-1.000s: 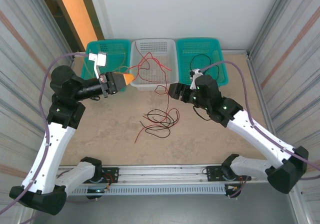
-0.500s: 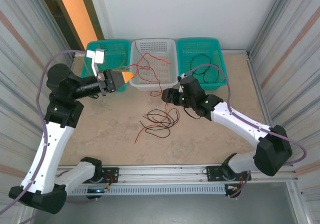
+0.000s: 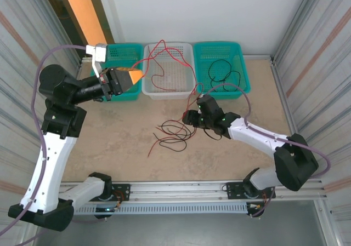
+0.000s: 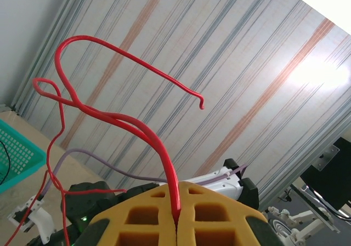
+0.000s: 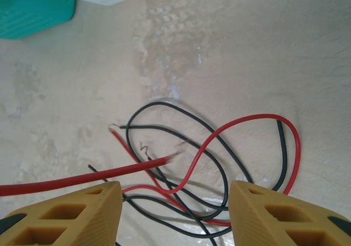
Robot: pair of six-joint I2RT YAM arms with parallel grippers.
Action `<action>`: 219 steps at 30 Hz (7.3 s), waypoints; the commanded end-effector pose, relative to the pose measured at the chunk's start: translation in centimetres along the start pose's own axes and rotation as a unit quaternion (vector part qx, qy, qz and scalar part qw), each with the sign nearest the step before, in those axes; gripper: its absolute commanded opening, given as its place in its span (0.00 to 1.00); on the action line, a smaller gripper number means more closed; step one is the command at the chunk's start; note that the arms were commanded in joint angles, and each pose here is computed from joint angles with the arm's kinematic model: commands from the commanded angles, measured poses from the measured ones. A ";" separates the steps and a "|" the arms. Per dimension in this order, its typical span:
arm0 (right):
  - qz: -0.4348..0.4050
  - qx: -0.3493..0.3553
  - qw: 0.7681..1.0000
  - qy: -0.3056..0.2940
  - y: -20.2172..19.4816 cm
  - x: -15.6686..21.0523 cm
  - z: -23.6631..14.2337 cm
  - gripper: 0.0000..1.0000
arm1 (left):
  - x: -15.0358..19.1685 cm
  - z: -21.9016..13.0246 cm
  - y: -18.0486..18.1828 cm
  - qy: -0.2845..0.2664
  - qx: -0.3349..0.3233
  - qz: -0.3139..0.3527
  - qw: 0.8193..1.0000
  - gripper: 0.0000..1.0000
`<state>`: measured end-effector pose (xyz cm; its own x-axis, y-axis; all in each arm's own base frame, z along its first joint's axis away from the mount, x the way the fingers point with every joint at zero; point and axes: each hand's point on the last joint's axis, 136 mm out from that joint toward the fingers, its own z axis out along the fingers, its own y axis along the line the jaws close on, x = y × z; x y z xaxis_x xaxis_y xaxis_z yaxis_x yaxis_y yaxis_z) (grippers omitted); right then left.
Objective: Untangle the cables
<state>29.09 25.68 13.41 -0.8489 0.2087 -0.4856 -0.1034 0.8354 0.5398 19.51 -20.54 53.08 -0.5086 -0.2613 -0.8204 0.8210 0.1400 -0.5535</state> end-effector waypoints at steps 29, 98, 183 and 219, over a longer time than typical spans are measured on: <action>-0.115 -0.034 0.984 -0.134 7.2 -7.6 -9.7 0.22 | -1.0 -0.4 -1.0 -0.008 -0.012 0.039 0.999 0.00; -0.036 0.013 0.995 -0.096 2.2 -10.7 -8.6 0.57 | 3.5 -3.5 11.3 -0.062 -0.236 0.073 0.967 0.00; -0.094 -0.032 0.993 -0.071 11.4 -4.1 -7.1 0.00 | 16.5 -1.4 13.4 0.132 -0.193 0.032 0.972 0.57; -0.160 -0.170 0.965 -0.123 18.0 -6.0 -17.6 0.00 | 18.4 4.8 13.5 0.212 -0.202 0.159 0.943 0.40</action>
<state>24.13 30.50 35.37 -0.6387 0.1070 -0.7620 -0.4836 0.7144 0.5057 22.18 -28.30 30.44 -0.4216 0.2523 -0.8710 0.8266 0.5018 -0.2547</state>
